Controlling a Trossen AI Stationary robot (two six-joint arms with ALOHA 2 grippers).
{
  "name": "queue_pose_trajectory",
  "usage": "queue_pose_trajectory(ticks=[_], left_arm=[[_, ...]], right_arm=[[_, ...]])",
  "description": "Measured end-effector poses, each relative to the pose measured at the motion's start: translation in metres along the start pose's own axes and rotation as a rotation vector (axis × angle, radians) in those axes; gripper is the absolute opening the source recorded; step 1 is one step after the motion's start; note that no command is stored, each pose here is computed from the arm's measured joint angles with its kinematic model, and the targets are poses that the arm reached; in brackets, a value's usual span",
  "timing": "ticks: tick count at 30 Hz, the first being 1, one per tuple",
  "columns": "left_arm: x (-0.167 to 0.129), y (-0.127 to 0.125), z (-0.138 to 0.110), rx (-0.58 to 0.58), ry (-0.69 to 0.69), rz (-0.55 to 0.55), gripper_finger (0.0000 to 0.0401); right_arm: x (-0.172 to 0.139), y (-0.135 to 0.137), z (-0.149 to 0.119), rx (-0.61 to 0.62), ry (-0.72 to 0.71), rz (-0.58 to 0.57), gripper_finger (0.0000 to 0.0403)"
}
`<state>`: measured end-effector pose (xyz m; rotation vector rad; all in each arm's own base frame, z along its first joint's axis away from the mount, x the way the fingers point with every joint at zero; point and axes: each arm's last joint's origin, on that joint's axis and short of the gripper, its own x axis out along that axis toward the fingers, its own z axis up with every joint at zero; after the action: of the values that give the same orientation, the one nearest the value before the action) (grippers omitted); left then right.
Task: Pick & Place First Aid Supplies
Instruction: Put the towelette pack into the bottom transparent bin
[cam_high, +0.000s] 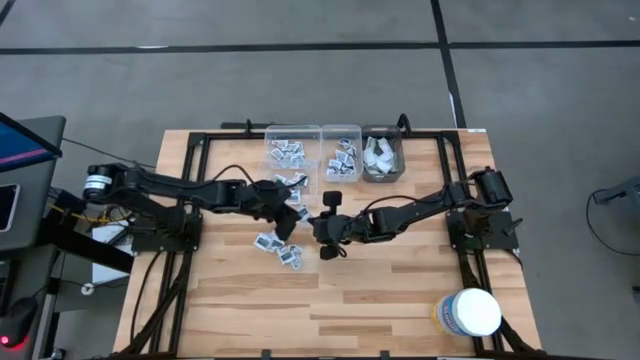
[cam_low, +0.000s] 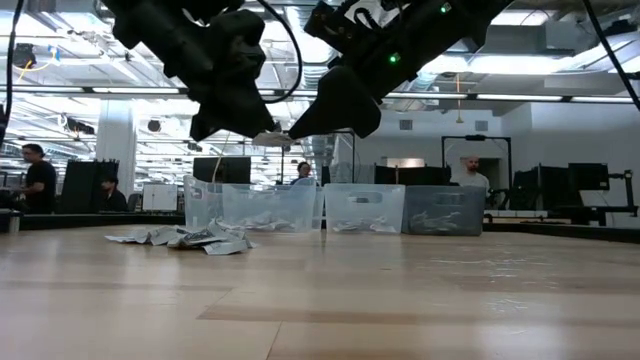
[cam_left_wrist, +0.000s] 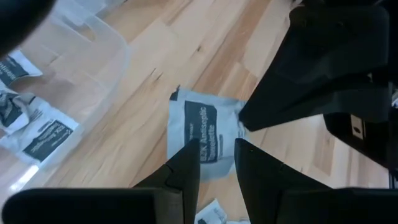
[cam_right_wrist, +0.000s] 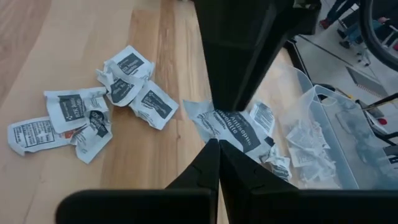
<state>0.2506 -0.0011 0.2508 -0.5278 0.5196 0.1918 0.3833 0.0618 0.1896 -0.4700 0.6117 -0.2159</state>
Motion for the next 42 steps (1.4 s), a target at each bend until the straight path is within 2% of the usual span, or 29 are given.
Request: queue_pose_trajectory(ticks=[8, 15, 24, 26, 29, 33, 38, 42], left_arm=[[-0.002, -0.001, 0.002, 0.006, -0.018, -0.011, 0.0099], [-0.011, -0.005, 0.005, 0.183, -0.052, -0.034, 0.0099], [-0.014, -0.001, 0.009, 0.176, -0.082, 0.005, 0.0099], [-0.014, 0.002, 0.011, 0.132, -0.095, 0.031, 0.0099], [-0.014, 0.01, 0.015, -0.02, -0.112, 0.05, 0.0099], [-0.014, 0.02, 0.021, -0.201, -0.088, 0.002, 0.0099], [-0.015, 0.024, 0.023, -0.292, -0.038, -0.071, 0.0099], [-0.015, 0.024, 0.023, -0.305, -0.031, -0.081, 0.0099]], right_arm=[[0.0, 0.0, 0.0, -0.001, 0.003, 0.002, 0.0], [0.0, 0.0, -0.001, -0.001, 0.006, 0.003, 0.0], [-0.001, 0.002, 0.0, 0.004, 0.004, 0.006, 0.0], [-0.001, 0.003, 0.0, 0.004, 0.003, 0.007, 0.0], [-0.001, 0.003, 0.0, 0.003, 0.002, 0.008, 0.0], [-0.002, 0.004, 0.0, 0.002, 0.002, 0.008, 0.0], [-0.003, 0.005, 0.001, -0.002, 0.004, -0.009, 0.0], [-0.003, 0.005, 0.001, -0.002, 0.009, -0.029, 0.0]])
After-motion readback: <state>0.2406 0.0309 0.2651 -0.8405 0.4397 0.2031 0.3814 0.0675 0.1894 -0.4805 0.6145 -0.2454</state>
